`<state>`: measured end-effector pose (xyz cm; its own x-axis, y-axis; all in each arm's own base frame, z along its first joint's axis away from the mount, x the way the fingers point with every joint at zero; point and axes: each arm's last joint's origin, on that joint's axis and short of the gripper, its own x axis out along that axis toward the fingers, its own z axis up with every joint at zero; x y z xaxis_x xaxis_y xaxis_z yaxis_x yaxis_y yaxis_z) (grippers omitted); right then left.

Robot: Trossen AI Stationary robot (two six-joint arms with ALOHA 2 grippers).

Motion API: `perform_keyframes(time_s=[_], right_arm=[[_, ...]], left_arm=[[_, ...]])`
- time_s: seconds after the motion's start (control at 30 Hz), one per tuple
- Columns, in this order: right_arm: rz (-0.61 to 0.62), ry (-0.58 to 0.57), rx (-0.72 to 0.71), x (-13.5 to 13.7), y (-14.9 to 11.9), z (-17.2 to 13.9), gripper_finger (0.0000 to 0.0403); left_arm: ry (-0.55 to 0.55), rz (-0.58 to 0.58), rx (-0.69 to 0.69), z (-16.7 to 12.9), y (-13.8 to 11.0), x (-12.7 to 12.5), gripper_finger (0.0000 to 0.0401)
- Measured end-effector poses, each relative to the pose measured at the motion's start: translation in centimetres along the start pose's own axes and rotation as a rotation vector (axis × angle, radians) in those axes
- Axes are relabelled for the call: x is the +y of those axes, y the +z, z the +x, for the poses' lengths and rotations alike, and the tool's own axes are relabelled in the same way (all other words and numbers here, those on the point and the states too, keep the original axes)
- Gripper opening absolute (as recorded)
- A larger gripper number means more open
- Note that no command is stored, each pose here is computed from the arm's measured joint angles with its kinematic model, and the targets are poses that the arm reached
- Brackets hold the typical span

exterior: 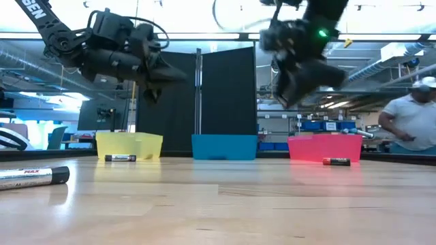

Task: Sort batteries
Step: Put the black battery into the yellow bin

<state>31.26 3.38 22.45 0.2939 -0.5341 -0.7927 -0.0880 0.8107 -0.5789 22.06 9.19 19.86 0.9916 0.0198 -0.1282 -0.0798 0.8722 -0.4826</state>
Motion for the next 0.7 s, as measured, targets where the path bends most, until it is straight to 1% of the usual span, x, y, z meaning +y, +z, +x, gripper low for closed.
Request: perform_keyframes(time_s=[0.13,0.23,0.37,0.5,0.6,0.7], right_arm=[[0.059,-0.074,-0.229,-3.0,1.2,-1.9,0.0237],[0.074,-0.138,-0.39,-4.6,2.1,-3.5,0.0237],[0.055,-0.193,-0.536,-5.5,3.2,-4.6,0.0237],[0.04,-0.218,-0.617,-5.9,4.0,-4.8,0.0237],[0.03,-0.227,-0.631,-6.1,4.2,-4.5,0.0238],[0.03,-0.205,-0.65,-6.3,4.3,-4.4,0.0238]], left_arm=[[-0.102,0.02,-0.003,0.0,0.3,-0.5,0.001],[-0.124,0.005,-0.034,0.0,0.7,-0.7,0.0014],[-0.142,-0.01,-0.059,0.4,1.8,-1.2,0.0038],[-0.196,0.007,-0.077,1.0,2.8,-2.5,0.0078],[-0.24,0.04,-0.081,1.6,3.2,-3.7,0.0113],[-0.239,0.071,-0.087,2.2,3.1,-4.4,0.0143]])
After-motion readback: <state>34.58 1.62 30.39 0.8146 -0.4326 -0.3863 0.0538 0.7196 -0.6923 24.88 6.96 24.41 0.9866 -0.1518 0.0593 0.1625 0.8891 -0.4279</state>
